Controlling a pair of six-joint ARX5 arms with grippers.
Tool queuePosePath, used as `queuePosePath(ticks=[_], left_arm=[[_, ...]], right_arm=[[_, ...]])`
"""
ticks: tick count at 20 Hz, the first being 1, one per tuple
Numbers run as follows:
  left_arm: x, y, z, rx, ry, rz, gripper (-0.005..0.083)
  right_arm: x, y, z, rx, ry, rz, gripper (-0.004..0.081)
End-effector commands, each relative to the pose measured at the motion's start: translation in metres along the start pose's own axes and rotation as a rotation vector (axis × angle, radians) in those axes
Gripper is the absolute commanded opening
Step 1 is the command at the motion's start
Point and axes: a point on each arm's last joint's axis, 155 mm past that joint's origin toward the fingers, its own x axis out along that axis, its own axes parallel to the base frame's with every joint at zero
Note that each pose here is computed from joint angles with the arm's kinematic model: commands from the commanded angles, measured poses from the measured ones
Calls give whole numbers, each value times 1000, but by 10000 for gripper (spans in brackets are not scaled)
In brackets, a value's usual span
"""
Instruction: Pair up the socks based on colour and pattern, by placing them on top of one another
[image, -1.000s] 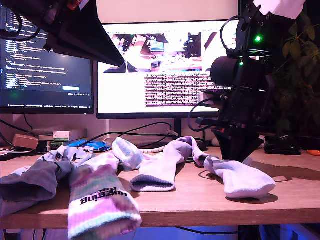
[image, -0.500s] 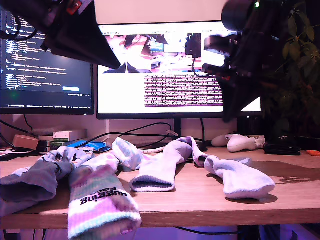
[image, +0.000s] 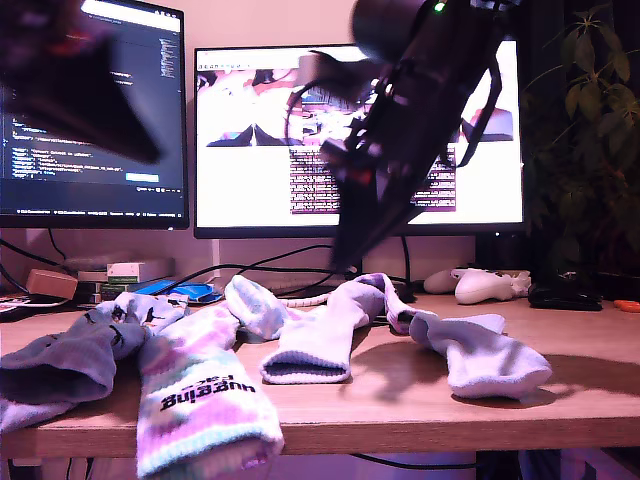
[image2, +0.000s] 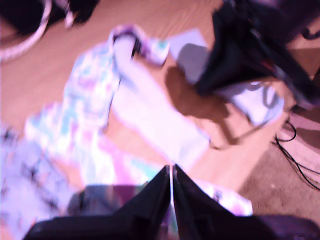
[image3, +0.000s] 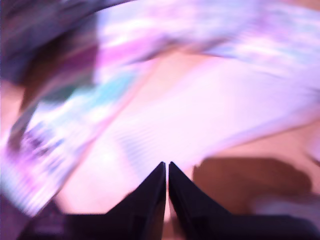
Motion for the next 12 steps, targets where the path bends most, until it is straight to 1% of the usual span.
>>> queuePosePath(ticks=[1,2,3,4,6,7,10,12], left_arm=[[0,-1,-3,10,1,-5,-20],[0,-1,-2,16,-5,-5,-20],[0,-1,0,18,-11,-3,-20],[0,-1,0,19,-13,-3,-20],[0,-1,0,19,-14,-3,-20],[0,-1,1,20,-14,-3,-20],[0,0,2,22,-19,-2,-20],[0,-1,3,23,-22,-6,-20]], right_arm=[[4,17,-8,-170,6,65,-11],[4,26,-6,-255,-10,104,-9],[4,32,-3,-334,-30,124,25],[4,31,1,-382,-49,119,105],[6,29,5,-431,-69,110,270],[9,29,5,-456,-69,111,302],[17,33,1,-466,-55,131,308],[24,34,5,-481,-65,124,340]])
